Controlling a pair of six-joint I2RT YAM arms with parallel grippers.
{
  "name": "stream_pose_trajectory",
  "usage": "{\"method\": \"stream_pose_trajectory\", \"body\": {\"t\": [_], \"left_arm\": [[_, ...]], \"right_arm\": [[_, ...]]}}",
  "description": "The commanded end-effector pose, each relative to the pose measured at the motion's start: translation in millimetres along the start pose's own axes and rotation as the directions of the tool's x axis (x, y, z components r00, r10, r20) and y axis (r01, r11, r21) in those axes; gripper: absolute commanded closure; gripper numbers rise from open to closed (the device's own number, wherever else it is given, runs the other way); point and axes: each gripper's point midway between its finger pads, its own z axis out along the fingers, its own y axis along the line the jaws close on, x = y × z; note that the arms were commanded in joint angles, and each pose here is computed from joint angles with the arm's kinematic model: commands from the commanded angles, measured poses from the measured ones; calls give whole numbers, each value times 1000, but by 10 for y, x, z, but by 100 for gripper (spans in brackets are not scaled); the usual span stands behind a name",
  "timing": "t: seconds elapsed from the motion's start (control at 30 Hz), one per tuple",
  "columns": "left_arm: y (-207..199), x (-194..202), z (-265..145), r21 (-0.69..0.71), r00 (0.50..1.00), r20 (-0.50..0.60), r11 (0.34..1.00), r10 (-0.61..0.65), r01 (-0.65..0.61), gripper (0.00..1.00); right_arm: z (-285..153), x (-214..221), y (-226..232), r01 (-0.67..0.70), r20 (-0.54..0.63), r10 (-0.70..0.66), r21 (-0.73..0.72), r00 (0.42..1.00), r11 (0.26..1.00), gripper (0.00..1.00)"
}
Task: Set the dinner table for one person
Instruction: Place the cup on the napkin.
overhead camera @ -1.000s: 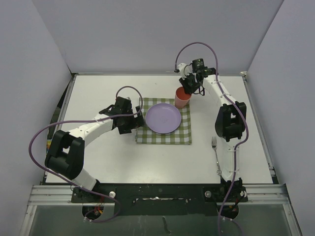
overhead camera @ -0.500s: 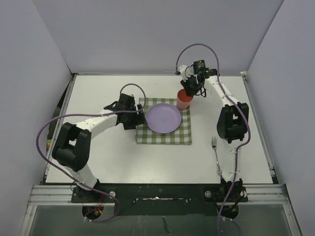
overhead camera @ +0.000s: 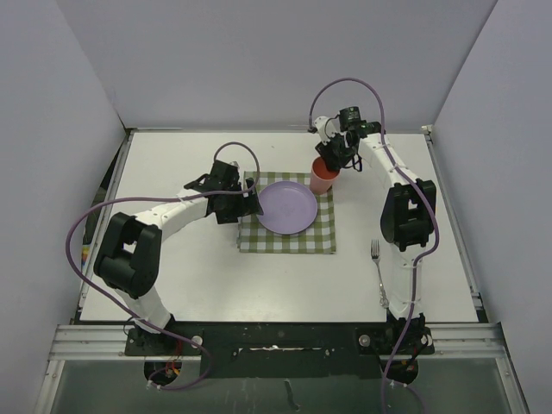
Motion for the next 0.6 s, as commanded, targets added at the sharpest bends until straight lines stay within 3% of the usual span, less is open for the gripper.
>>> {"method": "stream_pose_trajectory", "body": {"t": [0.0,0.13,0.57], "left_arm": [[-60,-90,-49,20,999,39,999,26,-27,9],[-51,-86,-40,19,999,37,999,26,-27,7],[-61,-87,-64,25,999,39,999,29,-29,6]], "right_arm": [[-211,-103,-79,6,32,-8,42,999,999,67],[-206,-106,-81,1,33,-2,42,999,999,61],[-337,-301,-101,-44,114,39,49,993,998,55]]}}
